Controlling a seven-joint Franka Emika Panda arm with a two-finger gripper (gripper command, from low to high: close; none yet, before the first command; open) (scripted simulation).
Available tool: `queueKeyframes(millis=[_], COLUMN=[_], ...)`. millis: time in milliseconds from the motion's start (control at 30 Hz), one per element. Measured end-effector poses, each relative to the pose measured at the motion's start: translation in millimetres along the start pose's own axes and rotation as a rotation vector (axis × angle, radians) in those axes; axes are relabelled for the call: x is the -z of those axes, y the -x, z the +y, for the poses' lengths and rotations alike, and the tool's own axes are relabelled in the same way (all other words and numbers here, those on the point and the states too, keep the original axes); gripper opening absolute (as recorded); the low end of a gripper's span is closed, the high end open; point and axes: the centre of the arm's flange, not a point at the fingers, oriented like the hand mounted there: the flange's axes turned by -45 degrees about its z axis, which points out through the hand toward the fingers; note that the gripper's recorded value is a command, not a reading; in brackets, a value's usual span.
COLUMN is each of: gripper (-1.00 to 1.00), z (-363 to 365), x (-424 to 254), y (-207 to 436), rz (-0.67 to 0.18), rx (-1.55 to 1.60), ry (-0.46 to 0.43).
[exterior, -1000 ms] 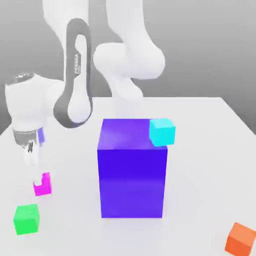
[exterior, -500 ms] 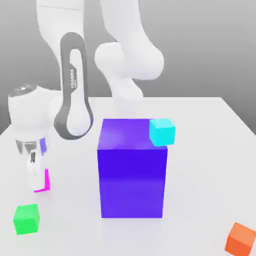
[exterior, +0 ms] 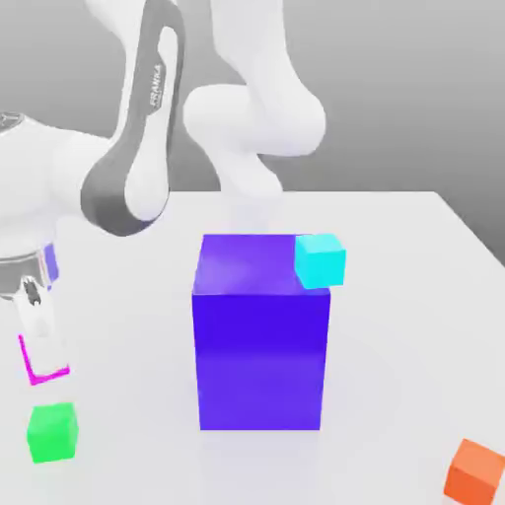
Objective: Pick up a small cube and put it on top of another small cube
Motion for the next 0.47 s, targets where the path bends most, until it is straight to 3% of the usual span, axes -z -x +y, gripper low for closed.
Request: queueKeyframes(millis=[67,100,333,467], gripper=[-1.0,1.0,1.0,1.0], z=[-2.3,-2.3,-2.4,-2.8], x=[-24.0,-37.0,-40.0,5.5], y=[-1.3,-1.0,-1.0,-1.2], rz=[0.0,0.0,0.0,-0.001], rx=[0.005,0.006,0.007,0.007], ry=[0.0,0.0,0.0,0.0])
